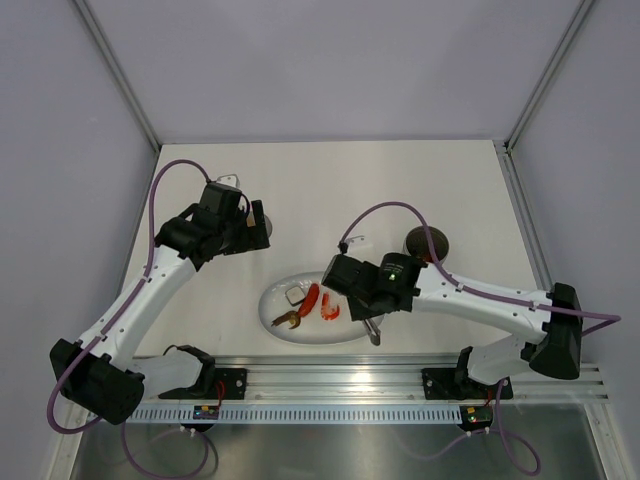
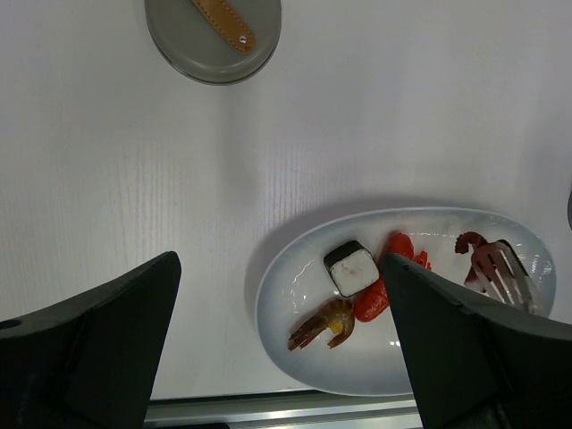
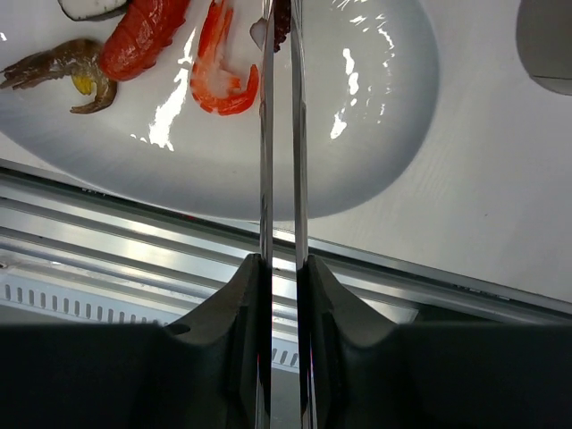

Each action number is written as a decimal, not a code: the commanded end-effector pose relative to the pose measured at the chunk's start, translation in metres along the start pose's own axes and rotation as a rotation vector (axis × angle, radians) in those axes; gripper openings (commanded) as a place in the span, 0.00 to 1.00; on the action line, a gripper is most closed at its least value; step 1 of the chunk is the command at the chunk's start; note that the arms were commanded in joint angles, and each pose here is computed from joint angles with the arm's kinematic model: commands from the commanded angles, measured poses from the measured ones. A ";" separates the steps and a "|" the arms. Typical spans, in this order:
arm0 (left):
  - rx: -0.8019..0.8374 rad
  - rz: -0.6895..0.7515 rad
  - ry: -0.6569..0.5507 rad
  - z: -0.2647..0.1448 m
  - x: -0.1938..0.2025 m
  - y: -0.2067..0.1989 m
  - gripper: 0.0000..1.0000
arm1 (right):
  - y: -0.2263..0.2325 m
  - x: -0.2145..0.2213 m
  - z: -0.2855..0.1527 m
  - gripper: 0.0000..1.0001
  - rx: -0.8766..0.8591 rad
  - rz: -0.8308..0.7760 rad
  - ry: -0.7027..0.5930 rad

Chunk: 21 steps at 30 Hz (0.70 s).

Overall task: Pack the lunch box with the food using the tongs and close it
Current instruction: Pick up the fake food from the plate.

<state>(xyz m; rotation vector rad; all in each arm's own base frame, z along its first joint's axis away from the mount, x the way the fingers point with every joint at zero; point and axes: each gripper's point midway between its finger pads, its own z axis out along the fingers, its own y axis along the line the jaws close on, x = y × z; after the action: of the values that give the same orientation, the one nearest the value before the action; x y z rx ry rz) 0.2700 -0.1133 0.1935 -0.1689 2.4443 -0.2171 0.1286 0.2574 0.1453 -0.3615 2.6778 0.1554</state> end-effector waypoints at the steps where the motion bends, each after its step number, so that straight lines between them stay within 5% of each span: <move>1: 0.031 -0.010 -0.057 -0.006 -0.013 -0.005 0.99 | -0.012 -0.024 -0.034 0.22 0.006 0.035 -0.117; 21: 0.046 -0.002 -0.050 -0.004 -0.015 -0.010 0.99 | -0.135 -0.047 -0.127 0.23 0.286 0.215 -0.340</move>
<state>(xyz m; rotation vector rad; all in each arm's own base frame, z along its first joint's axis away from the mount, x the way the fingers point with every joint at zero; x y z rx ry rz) 0.2695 -0.1145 0.1932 -0.1653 2.4473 -0.2249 0.1645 0.1873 0.2632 -0.0225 2.3662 0.1569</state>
